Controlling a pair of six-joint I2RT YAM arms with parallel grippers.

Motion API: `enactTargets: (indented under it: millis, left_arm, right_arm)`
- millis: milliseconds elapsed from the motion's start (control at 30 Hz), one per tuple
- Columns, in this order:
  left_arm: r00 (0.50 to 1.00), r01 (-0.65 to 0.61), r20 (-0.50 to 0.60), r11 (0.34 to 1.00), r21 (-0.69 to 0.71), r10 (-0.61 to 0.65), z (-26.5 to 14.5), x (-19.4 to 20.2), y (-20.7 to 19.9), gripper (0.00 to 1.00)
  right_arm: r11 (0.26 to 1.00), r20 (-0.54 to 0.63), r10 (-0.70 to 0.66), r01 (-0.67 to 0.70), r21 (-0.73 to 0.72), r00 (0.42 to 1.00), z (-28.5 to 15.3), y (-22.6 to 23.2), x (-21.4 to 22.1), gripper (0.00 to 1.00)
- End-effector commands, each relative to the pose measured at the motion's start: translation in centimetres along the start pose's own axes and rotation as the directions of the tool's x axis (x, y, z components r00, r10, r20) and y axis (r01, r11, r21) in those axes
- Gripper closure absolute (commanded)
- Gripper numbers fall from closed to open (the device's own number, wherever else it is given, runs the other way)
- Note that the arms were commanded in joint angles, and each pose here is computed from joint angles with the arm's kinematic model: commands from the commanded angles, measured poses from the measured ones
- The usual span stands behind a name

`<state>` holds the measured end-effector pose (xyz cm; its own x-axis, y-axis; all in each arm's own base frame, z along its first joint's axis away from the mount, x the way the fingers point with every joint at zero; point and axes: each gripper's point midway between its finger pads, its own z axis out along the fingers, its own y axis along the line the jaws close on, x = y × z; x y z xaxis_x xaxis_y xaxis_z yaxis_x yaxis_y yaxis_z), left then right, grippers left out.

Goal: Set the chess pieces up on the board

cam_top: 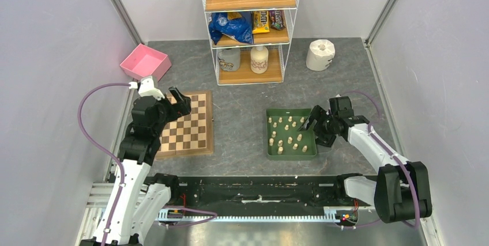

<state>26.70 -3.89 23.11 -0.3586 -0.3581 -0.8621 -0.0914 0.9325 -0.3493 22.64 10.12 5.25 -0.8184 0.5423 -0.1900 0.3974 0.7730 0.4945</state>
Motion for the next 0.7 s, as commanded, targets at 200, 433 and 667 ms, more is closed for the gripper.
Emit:
enactTargets:
  millis: [200, 433, 667]
  left_arm:
    - [1.0, 0.002, 0.007, 1.0, 0.012, -0.002, 0.4, -0.5, -0.4, 0.0]
    - [1.0, 0.004, -0.006, 1.0, 0.015, -0.004, 0.6, -0.4, -0.5, 0.0]
    - [0.999, -0.005, -0.037, 1.0, 0.0, 0.005, 1.1, 0.3, -0.2, 0.0]
  right_arm:
    - [0.995, 0.051, 0.0, 0.005, -0.104, 0.999, 0.6, 5.4, -1.6, 0.08]
    - [0.992, 0.058, -0.006, 0.013, -0.124, 0.998, 1.4, 7.9, -1.2, 0.08]
    - [0.99, 0.062, -0.003, 0.011, -0.142, 0.998, 2.1, 9.9, -0.6, 0.08]
